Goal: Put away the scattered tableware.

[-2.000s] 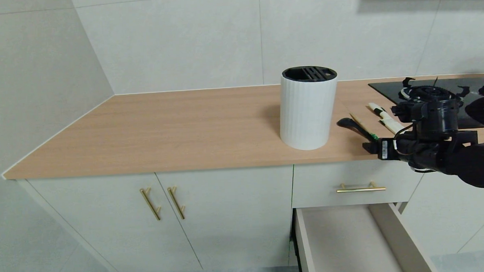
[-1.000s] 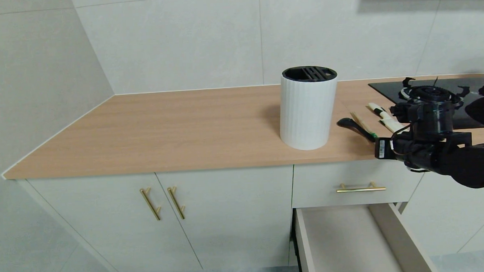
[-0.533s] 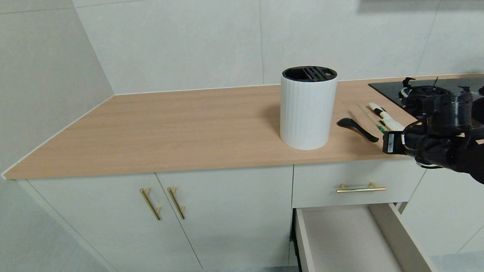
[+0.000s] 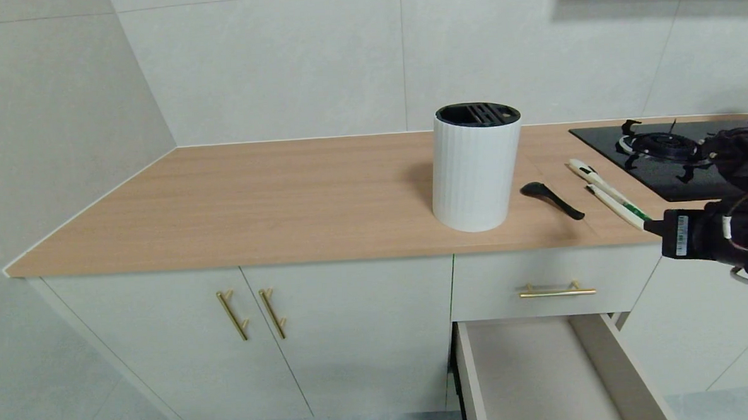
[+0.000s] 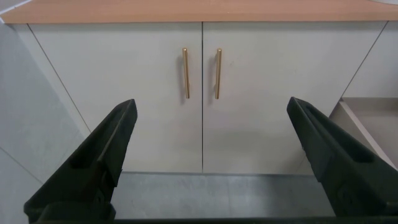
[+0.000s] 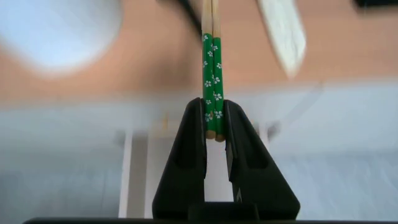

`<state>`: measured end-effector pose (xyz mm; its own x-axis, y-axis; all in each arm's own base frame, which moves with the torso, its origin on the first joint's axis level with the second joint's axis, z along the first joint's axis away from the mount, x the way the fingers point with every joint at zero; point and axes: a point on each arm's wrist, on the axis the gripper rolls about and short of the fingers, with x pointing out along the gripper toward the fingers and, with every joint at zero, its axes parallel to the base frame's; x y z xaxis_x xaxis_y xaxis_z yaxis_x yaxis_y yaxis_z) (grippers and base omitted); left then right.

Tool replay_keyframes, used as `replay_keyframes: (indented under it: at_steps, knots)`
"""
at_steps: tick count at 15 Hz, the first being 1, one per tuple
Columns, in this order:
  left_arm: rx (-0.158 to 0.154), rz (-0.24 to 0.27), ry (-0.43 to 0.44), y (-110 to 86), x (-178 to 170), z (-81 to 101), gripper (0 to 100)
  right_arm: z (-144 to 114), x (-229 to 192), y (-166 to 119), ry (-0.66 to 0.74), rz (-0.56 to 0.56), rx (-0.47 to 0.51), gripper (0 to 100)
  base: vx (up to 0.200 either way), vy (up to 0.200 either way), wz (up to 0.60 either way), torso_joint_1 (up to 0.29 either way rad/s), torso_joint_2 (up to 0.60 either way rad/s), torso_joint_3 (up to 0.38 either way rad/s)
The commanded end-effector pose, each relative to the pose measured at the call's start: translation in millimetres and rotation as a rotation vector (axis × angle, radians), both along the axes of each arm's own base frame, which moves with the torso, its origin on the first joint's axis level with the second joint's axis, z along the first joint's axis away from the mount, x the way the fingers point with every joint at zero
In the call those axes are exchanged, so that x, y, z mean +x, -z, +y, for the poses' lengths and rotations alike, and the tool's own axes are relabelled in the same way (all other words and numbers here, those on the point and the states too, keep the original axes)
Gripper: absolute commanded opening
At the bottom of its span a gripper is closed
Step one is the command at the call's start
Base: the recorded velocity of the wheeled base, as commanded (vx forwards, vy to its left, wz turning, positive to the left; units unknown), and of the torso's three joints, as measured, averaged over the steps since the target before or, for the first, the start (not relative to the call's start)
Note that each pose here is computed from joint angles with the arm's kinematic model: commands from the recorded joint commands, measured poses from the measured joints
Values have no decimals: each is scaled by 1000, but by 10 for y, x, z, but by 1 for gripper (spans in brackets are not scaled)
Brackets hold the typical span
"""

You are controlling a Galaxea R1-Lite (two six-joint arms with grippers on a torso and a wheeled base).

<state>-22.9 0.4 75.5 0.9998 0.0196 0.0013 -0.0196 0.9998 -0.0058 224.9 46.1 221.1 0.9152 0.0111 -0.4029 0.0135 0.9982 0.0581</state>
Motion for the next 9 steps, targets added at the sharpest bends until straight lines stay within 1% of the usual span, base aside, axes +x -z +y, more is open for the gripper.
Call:
replay_keyframes:
  at_steps: [1,4,5,7,9]
  knots:
    - [0,1,0,0,1,0,100,-53,-469,-271,-107,-94,60,0,0,0,0,0,0,0]
    - [0,1,0,0,1,0,100,-88,-680,-288,-177,-102,74,0,0,0,0,0,0,0]
    - [0,1,0,0,1,0,100,-109,-784,-294,-203,-85,57,0,0,0,0,0,0,0]
    - [0,1,0,0,1,0,100,-128,-906,-251,-261,-15,22,0,0,0,0,0,0,0]
    - [0,1,0,0,1,0,100,-123,-945,-229,-311,9,19,0,0,0,0,0,0,0]
